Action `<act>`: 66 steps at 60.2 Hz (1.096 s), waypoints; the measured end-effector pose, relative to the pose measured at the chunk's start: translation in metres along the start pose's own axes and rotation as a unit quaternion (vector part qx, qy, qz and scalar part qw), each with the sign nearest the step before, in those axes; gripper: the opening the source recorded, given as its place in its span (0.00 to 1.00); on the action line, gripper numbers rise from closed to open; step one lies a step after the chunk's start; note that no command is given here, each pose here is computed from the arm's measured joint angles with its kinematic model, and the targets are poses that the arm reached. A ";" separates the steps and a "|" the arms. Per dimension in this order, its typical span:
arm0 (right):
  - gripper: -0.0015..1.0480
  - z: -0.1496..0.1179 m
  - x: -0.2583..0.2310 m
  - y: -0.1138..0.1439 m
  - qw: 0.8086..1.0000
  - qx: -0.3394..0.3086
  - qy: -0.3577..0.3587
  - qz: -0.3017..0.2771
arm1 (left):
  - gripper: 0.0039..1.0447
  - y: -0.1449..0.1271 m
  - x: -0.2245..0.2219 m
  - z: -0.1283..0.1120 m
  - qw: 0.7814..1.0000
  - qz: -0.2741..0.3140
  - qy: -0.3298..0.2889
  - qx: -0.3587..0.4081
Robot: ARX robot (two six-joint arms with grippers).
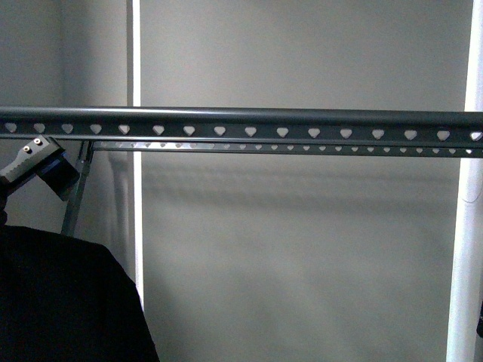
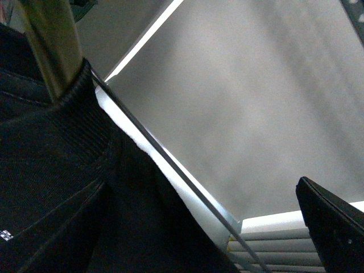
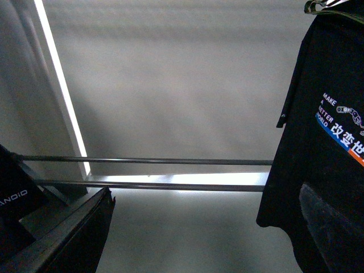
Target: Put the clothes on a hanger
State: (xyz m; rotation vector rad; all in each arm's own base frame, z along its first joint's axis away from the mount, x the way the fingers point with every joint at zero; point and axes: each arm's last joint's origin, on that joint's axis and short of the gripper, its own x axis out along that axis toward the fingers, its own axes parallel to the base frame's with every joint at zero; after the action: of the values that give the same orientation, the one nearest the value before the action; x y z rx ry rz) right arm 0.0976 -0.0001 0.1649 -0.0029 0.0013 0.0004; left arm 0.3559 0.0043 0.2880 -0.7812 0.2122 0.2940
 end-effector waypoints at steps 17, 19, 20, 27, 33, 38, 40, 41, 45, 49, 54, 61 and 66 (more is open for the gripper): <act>0.93 0.000 0.000 0.000 1.000 0.000 0.000 0.000 | 0.63 -0.001 0.029 -0.008 0.997 0.056 0.020 0.040; 0.93 0.000 0.000 0.000 1.000 0.000 0.000 0.000 | 0.55 0.000 0.029 -0.008 0.997 0.057 0.023 0.042; 0.93 0.000 0.000 0.000 1.000 0.000 0.000 0.000 | 0.53 0.000 0.029 -0.007 0.997 0.057 0.024 0.043; 0.93 0.000 0.000 0.000 1.000 0.000 0.000 0.000 | 0.29 0.003 0.021 -0.009 0.996 0.032 0.059 0.063; 0.93 0.000 0.000 0.000 1.000 0.000 0.000 0.000 | 0.14 0.010 0.003 -0.015 0.992 -0.002 0.100 0.082; 0.93 0.000 0.000 0.000 1.000 0.000 0.000 0.000 | 0.06 0.021 -0.019 -0.019 0.986 -0.034 0.143 0.081; 0.93 0.000 0.000 0.000 1.000 0.000 0.000 0.000 | 0.05 0.026 -0.029 -0.021 0.981 -0.049 0.165 0.086; 0.93 0.000 0.000 0.000 1.000 0.000 0.000 0.000 | 0.05 0.028 -0.034 -0.021 0.979 -0.057 0.174 0.092; 0.93 0.000 0.000 0.000 1.000 0.000 0.000 0.000 | 0.04 0.032 -0.051 -0.021 0.970 -0.086 0.199 0.113; 0.93 0.000 0.000 0.000 1.000 0.000 0.000 0.000 | 0.04 0.031 -0.071 -0.017 0.954 -0.134 0.226 0.145; 0.93 0.000 0.000 0.000 1.000 0.000 0.000 0.000 | 0.04 0.029 -0.093 -0.013 0.924 -0.202 0.261 0.195; 0.93 0.000 0.000 0.000 1.000 0.000 0.000 0.000 | 0.04 0.029 -0.112 -0.015 0.876 -0.264 0.286 0.286; 0.93 0.000 0.000 0.000 1.000 0.000 0.000 0.000 | 0.04 0.027 -0.116 -0.015 0.842 -0.293 0.292 0.346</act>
State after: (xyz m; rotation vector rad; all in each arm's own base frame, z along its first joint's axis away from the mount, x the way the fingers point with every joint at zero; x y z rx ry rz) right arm 0.0976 -0.0001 0.1649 -0.0029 0.0013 0.0004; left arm 0.2367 -0.0088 0.2942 -0.1566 0.5992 -0.6028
